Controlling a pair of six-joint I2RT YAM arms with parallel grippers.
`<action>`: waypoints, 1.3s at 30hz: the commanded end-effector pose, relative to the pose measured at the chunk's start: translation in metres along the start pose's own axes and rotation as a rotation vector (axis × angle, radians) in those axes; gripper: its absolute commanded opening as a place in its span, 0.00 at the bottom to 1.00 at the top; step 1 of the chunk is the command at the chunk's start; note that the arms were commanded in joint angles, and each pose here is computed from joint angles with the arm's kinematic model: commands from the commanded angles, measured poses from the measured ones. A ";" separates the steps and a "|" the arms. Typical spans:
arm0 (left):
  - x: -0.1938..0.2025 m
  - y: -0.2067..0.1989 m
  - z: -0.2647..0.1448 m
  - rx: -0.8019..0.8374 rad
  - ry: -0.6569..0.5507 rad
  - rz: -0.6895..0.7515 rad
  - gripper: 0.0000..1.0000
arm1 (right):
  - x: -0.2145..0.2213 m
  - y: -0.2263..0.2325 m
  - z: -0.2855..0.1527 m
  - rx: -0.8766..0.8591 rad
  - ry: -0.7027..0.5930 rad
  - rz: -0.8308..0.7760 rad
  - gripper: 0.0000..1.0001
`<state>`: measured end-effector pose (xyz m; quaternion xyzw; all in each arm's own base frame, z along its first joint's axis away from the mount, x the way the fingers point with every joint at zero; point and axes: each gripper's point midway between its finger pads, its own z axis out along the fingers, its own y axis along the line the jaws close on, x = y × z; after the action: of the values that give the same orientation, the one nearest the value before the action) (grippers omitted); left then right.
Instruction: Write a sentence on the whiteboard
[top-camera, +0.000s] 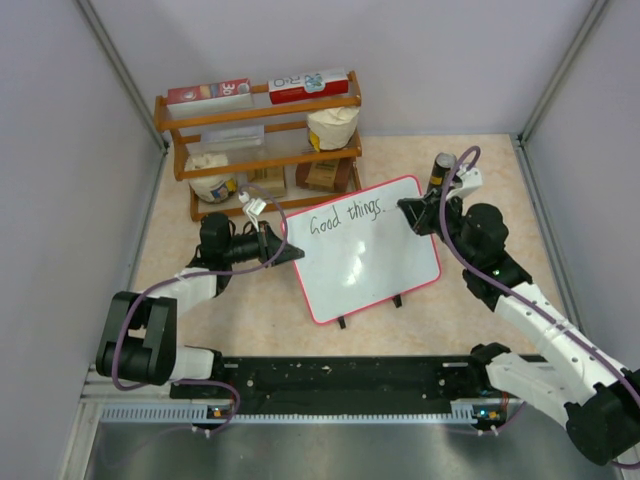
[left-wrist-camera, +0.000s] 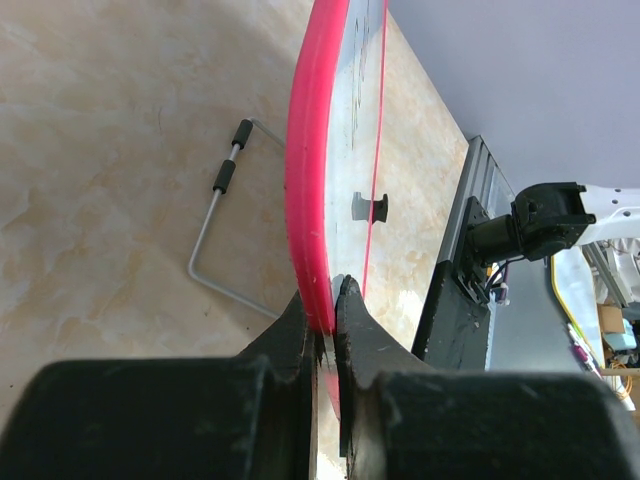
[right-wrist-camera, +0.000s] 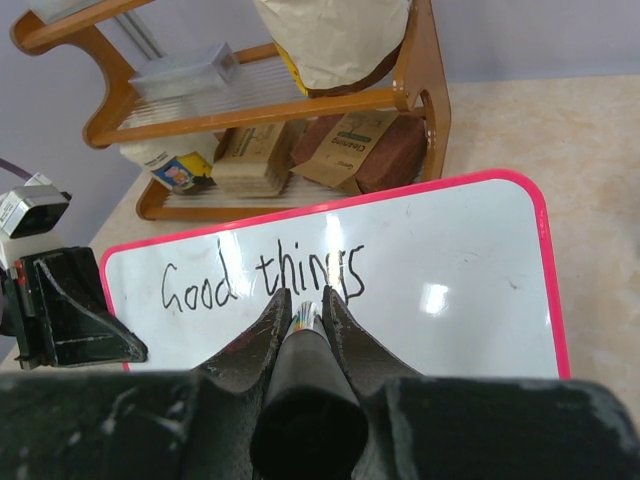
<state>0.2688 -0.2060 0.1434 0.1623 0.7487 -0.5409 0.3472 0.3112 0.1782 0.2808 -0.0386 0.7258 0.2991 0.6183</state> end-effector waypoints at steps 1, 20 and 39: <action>0.043 0.018 0.002 -0.028 0.099 0.104 0.00 | -0.012 0.004 0.001 -0.015 -0.027 -0.017 0.00; 0.043 0.018 0.002 -0.033 0.099 0.105 0.00 | 0.000 0.019 0.001 -0.113 -0.013 -0.049 0.00; 0.044 0.017 0.002 -0.035 0.101 0.113 0.00 | 0.044 0.103 0.015 -0.291 0.055 -0.114 0.00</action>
<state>0.2684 -0.2066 0.1444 0.1654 0.7480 -0.5385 0.3508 0.2700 0.2655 0.2478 -0.1693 0.7290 0.3463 0.5657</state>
